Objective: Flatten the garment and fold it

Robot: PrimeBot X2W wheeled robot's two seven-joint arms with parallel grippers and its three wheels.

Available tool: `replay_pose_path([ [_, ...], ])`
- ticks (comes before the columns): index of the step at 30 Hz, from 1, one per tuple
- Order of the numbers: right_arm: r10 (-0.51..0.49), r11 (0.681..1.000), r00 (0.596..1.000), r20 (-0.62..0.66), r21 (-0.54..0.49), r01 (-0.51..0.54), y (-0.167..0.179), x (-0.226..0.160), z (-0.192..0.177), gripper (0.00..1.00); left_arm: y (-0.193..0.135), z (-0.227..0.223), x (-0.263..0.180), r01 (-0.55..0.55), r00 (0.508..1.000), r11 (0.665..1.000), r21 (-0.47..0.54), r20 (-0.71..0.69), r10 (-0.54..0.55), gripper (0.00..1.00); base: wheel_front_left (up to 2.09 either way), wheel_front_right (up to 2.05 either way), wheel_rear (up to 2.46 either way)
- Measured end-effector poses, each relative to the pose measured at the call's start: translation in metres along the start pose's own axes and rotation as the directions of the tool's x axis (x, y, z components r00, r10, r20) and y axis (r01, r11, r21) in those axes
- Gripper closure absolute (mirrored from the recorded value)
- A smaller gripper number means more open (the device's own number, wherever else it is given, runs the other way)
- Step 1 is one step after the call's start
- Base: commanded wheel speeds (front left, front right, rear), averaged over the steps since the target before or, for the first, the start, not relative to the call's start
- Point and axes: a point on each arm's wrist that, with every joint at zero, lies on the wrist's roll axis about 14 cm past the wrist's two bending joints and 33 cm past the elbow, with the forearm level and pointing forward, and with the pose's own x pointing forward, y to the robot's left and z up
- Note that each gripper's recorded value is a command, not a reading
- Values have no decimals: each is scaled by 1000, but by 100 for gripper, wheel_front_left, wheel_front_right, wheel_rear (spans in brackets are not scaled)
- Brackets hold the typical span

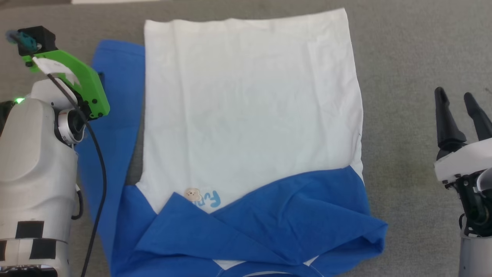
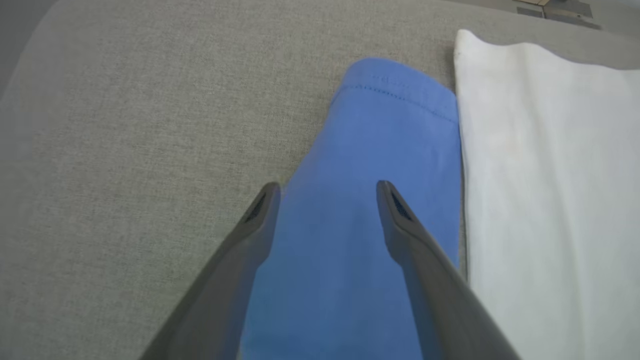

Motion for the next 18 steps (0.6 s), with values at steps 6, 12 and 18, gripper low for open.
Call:
replay_pose_path([
  [6, -51, 999, 998, -35, -6, 51, -18, 6, -17, 0, 2, -34, 32, -52, 990, 997, 55, -130, 59, 0, 0, 0, 0],
  [12, -72, 997, 994, -79, -5, 72, -26, 12, -36, 0, -2, -50, 48, -66, 969, 997, 47, -237, 76, 0, 0, 0, 0],
  [18, -44, 999, 995, -87, 2, 45, -16, 20, -42, 0, -4, -48, 47, -61, 966, 997, -39, -252, 50, 100, 0, 0, 0],
])
